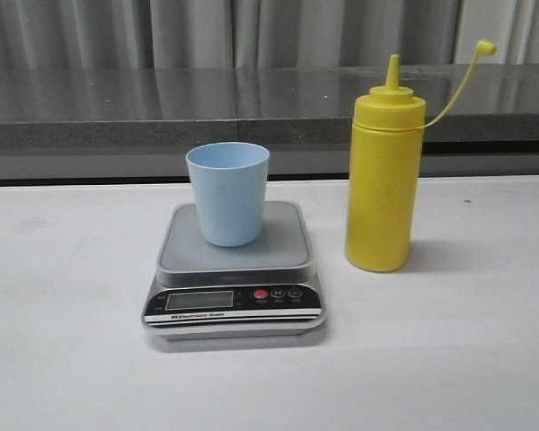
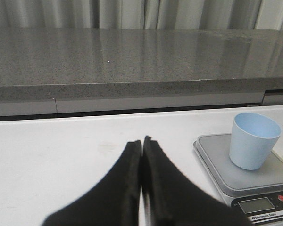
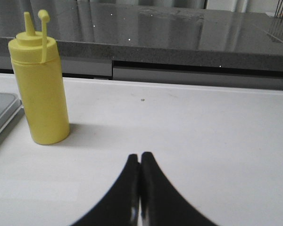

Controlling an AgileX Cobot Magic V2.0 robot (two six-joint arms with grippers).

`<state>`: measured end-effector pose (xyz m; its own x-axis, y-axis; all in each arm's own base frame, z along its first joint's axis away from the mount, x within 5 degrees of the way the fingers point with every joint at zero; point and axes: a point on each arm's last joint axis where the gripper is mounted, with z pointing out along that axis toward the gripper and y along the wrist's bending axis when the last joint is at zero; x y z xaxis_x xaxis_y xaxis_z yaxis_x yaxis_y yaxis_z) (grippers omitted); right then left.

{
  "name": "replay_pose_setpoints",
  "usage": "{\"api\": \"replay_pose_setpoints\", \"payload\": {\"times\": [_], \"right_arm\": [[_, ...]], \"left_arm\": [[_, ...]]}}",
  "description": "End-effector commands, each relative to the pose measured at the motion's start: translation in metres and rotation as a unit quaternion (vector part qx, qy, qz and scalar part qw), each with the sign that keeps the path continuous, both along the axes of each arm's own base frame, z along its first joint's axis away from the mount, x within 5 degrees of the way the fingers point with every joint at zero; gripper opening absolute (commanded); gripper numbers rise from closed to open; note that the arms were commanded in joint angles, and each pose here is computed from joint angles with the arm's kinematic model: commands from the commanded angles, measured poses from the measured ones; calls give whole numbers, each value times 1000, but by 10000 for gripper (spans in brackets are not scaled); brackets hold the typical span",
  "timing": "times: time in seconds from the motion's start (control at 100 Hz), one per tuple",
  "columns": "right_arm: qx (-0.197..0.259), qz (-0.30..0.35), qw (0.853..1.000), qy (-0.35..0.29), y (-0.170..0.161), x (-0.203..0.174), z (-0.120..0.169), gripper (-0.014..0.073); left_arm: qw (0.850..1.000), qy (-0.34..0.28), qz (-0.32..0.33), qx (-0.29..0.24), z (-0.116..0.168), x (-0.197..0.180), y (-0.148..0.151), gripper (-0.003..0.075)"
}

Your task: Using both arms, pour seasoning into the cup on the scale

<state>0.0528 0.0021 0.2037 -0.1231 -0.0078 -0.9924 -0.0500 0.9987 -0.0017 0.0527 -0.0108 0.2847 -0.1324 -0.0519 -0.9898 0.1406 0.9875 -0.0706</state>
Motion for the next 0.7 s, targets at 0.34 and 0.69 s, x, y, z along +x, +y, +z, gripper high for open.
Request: {"api": "replay_pose_setpoints", "payload": {"times": [0.34, 0.69], "right_arm": [[0, 3, 995, -102, 1, 1, 6, -68], [0, 3, 995, -100, 1, 1, 6, -68]], "left_arm": [[999, -45, 8, -13, 15, 0, 1, -20], [999, -45, 8, -13, 15, 0, 1, -20]]}}
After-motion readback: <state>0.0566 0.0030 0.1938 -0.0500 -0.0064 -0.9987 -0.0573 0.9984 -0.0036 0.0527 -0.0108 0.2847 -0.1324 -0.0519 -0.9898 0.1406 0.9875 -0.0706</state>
